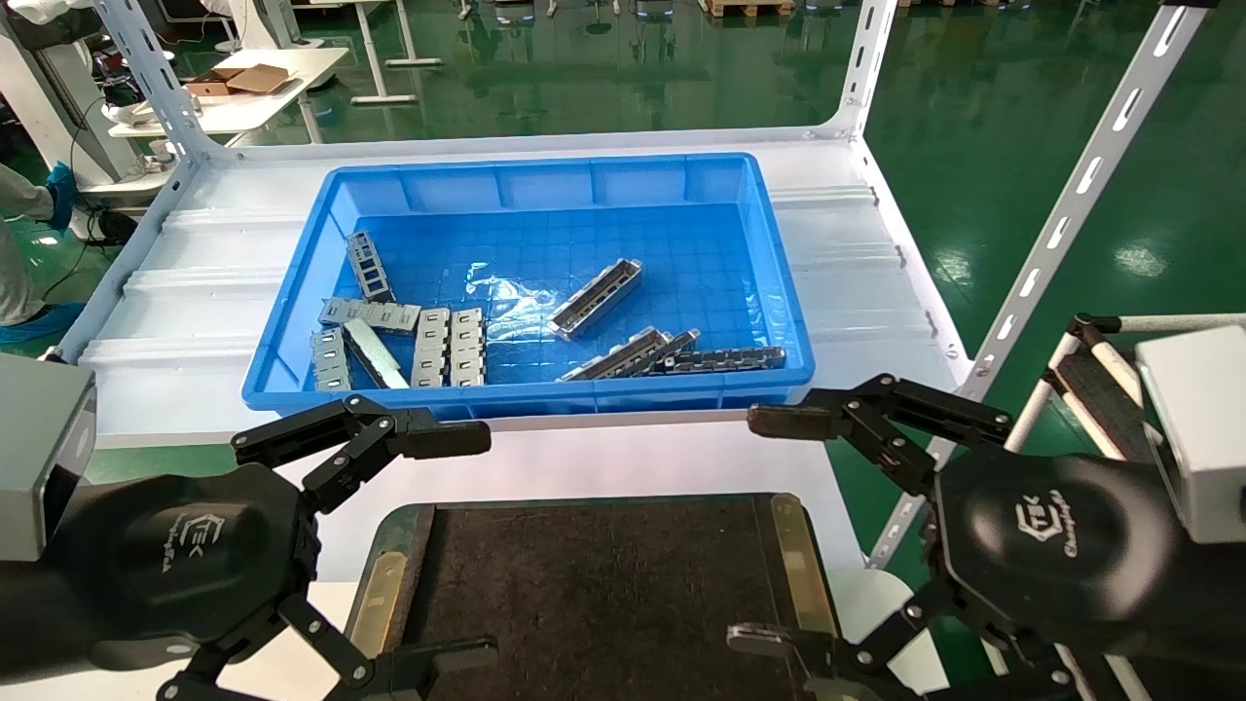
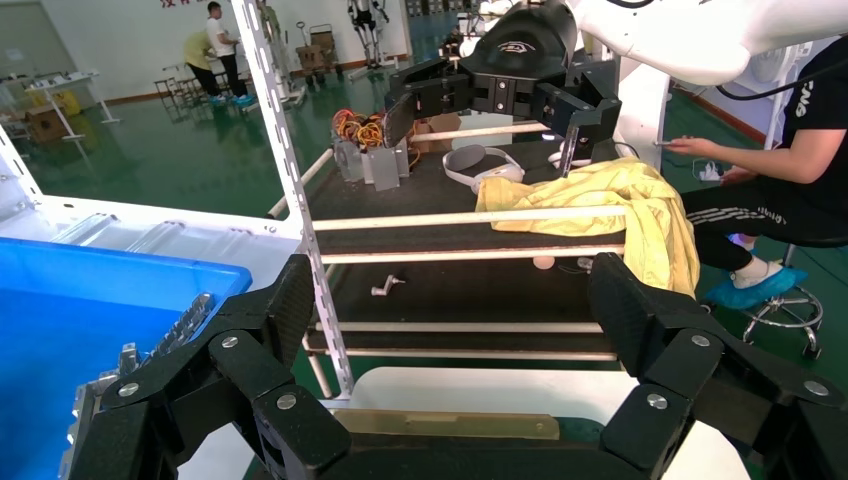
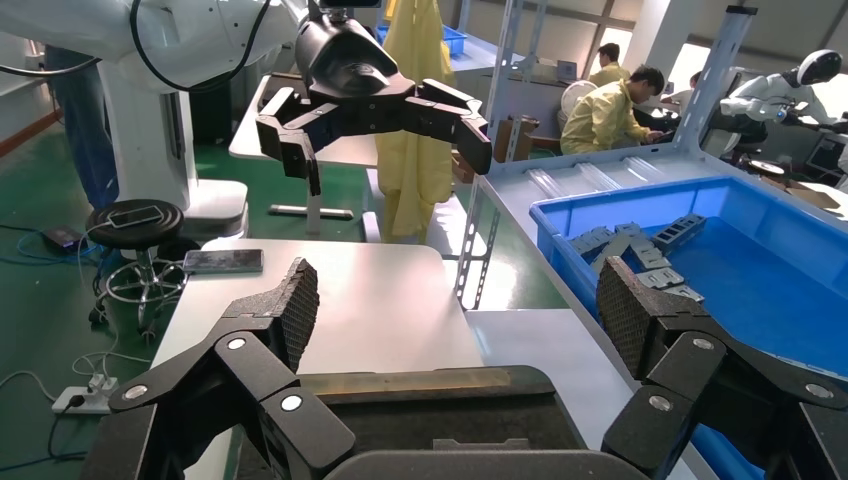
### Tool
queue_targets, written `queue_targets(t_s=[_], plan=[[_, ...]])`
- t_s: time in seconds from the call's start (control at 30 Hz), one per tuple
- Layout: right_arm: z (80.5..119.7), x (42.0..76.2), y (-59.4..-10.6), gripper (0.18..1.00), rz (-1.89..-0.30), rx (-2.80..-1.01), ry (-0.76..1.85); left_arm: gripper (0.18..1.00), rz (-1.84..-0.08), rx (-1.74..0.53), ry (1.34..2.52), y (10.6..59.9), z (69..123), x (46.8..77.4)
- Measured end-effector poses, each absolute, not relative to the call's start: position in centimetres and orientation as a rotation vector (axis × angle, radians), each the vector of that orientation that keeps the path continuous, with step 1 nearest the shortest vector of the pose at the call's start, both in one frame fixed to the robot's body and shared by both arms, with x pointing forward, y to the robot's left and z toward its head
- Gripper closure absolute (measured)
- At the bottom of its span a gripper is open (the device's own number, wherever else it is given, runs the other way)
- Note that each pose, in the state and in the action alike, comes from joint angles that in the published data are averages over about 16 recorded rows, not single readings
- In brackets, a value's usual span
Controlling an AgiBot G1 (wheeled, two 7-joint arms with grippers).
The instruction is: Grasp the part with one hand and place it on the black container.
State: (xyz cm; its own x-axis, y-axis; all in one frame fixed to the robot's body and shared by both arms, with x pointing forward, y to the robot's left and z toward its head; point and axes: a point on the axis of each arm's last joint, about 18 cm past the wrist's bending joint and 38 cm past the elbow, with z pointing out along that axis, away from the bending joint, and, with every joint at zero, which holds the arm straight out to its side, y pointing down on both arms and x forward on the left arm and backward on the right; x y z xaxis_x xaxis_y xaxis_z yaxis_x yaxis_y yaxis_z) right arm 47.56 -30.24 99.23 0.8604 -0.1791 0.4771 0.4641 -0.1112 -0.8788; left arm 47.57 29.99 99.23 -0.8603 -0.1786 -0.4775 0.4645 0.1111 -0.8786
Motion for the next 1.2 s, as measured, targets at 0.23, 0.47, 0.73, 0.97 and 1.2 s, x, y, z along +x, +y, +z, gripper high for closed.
queue_targets(t_s=[0.23, 0.47, 0.73, 0.97, 1.2], plan=[[99.23, 47.55, -30.24, 0.178, -0.552, -1.595, -0.229, 0.184, -1.799, 0.277, 1.924, 29.99, 99.23, 47.57], [99.23, 47.55, -30.23, 0.178, -0.552, -1.595, -0.229, 0.184, -1.799, 0.277, 1.924, 29.99, 99.23, 47.56], [99.22, 47.54, -30.22, 0.178, -0.552, -1.595, -0.23, 0.184, -1.799, 0.278, 1.924, 29.99, 99.22, 47.55], [99.22, 47.54, -30.22, 0.178, -0.552, -1.595, -0.23, 0.184, -1.799, 0.278, 1.924, 29.99, 99.22, 47.54], [99.21, 47.53, -30.21, 0.178, -0.552, -1.595, -0.23, 0.184, -1.799, 0.278, 1.925, 29.99, 99.21, 47.54]])
